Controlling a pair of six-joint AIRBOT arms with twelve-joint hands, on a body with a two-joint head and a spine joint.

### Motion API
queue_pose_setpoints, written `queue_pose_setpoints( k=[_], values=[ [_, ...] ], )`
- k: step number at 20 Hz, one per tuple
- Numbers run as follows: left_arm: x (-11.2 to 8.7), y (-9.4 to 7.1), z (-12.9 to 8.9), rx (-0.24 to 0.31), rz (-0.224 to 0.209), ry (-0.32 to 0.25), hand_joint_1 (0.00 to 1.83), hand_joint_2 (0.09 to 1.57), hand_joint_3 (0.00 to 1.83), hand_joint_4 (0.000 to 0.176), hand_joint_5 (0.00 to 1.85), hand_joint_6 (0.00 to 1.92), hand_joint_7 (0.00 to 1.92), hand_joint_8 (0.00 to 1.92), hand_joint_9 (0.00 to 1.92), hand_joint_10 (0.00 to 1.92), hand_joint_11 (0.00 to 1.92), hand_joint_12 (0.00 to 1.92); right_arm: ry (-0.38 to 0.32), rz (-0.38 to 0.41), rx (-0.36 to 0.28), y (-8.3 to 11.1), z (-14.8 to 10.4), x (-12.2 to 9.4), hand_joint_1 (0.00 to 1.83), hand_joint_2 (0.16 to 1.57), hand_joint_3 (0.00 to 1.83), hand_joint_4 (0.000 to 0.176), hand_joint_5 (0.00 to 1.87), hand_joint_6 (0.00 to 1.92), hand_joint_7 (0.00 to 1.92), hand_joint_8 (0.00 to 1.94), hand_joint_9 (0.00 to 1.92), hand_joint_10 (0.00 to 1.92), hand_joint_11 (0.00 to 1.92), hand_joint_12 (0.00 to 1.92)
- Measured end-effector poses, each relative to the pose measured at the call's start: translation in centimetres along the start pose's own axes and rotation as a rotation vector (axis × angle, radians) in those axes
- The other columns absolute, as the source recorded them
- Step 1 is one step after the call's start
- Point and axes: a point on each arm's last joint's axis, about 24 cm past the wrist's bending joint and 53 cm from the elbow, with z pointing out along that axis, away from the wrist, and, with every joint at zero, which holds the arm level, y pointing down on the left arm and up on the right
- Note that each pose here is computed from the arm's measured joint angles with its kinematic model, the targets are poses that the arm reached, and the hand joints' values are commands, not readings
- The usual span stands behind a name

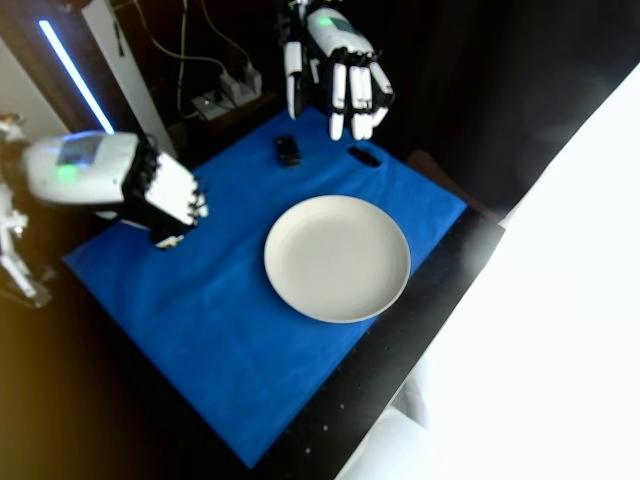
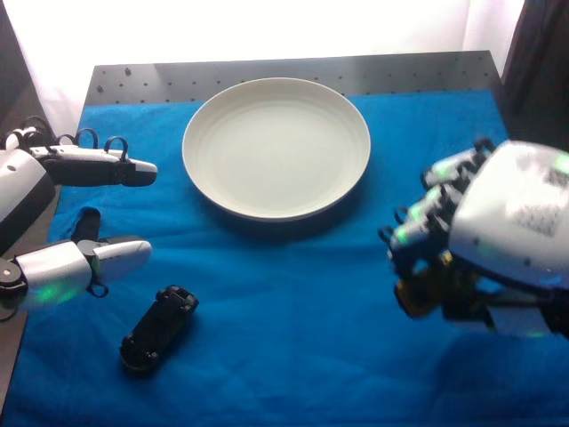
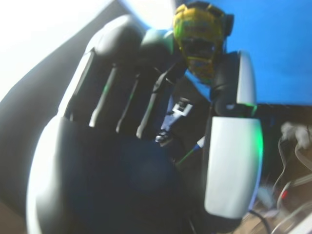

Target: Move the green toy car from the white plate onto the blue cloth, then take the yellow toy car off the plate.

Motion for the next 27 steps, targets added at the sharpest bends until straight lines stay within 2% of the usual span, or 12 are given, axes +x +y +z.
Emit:
queue_pose_setpoints(
  k=[2,5,7,10,13,15,16,18,19,23,26,27],
  values=[
    [0.0,0.0,0.0,0.0,-0.001,0.001,0.74,1.1,0.0,0.097,0.72,0.0,0.59,0.0,0.6,0.02,0.1,1.33,0.03,0.034,0.006,-0.2,0.0,1.6,1.33,1.0,0.0,0.0,0.77,0.68,0.83,0.84,0.77,1.06,0.58,1.53],
    [0.0,0.0,0.0,0.0,-0.002,0.001,0.77,1.1,0.0,0.091,0.72,0.0,0.59,0.0,0.62,0.03,0.14,1.32,0.064,0.054,-0.001,0.2,0.2,2.9,1.02,0.91,0.0,0.0,0.44,0.07,0.45,0.1,0.36,0.35,0.03,1.38],
    [0.0,0.0,0.0,-0.003,-0.003,0.0,0.74,1.09,0.0,0.11,0.73,0.0,0.59,0.0,0.61,0.02,0.11,1.31,0.051,0.062,0.003,0.0,0.2,2.6,0.84,0.89,0.0,0.0,0.32,0.0,0.24,0.01,0.15,0.21,0.0,1.1],
    [0.0,0.0,0.0,-0.002,-0.003,0.0,0.73,1.1,0.0,0.097,0.72,0.0,0.59,0.0,0.61,0.02,0.12,1.32,0.05,0.068,0.01,-0.2,0.2,2.5,0.74,0.89,0.0,0.0,0.21,0.02,0.14,0.04,0.05,0.14,0.0,0.46],
    [0.0,0.0,0.0,-0.002,-0.003,0.0,0.71,1.1,0.0,0.129,0.71,0.0,0.6,0.0,0.59,0.01,0.07,1.31,0.047,0.072,0.013,-0.3,0.2,2.4,0.72,0.97,0.02,0.0,0.39,0.07,0.28,0.03,0.16,0.18,0.0,1.34],
    [0.0,0.0,0.0,-0.002,-0.003,-0.001,0.71,1.12,0.01,0.099,0.72,0.0,0.62,0.01,0.61,0.02,0.09,1.31,0.035,0.083,0.02,-0.5,0.1,2.1,0.81,1.12,0.02,0.0,0.66,0.24,0.54,0.04,0.31,0.44,0.0,1.64],
    [0.0,0.0,0.0,-0.002,-0.003,-0.001,0.76,1.12,0.0,0.066,0.75,0.01,0.66,0.02,0.67,0.04,0.2,1.23,0.017,0.084,0.023,-0.7,0.0,1.6,0.9,1.19,0.02,0.0,0.5,0.26,0.57,0.05,0.33,0.67,0.0,1.71],
    [-0.2,-0.1,0.0,0.001,-0.004,-0.009,0.8,1.13,0.0,0.063,0.7,0.0,0.71,0.01,0.7,0.03,0.32,1.11,-0.052,0.093,0.035,-1.3,-0.5,-0.6,0.78,1.29,0.02,0.0,0.15,0.64,0.45,0.0,0.12,0.86,0.0,1.6],
    [-0.4,-0.2,0.0,0.005,-0.003,-0.018,0.8,1.16,0.0,0.012,0.65,0.0,0.73,0.01,0.72,0.02,0.36,1.06,-0.107,0.104,0.046,-1.8,-0.9,-2.1,0.9,1.27,0.01,0.0,0.03,0.84,0.39,0.0,0.02,0.82,0.0,1.53],
    [-1.7,-0.6,0.0,0.026,0.001,-0.067,0.55,1.17,0.0,0.003,0.43,0.0,0.73,0.0,0.86,0.02,0.62,0.69,-0.299,0.113,0.078,-3.2,-2.8,-6.9,0.81,1.32,0.03,0.0,0.0,0.38,0.29,0.01,0.01,0.87,0.0,1.57],
    [-2.5,-0.8,-0.1,0.038,0.001,-0.092,0.55,1.17,0.0,0.041,0.57,0.09,0.56,0.0,0.67,0.0,0.56,0.54,-0.365,0.116,0.081,-3.5,-3.8,-8.2,0.72,1.35,0.02,0.0,0.0,0.23,0.2,0.02,0.0,0.99,0.0,1.69],
    [-3.0,-0.9,0.0,0.05,-0.001,-0.103,0.36,1.18,0.0,0.027,0.32,0.03,0.4,0.0,0.55,0.0,0.42,0.45,-0.397,0.124,0.084,-3.6,-4.2,-8.8,0.73,1.3,0.0,0.0,0.0,0.06,0.11,0.03,0.0,0.74,0.0,1.46]
  ],
)
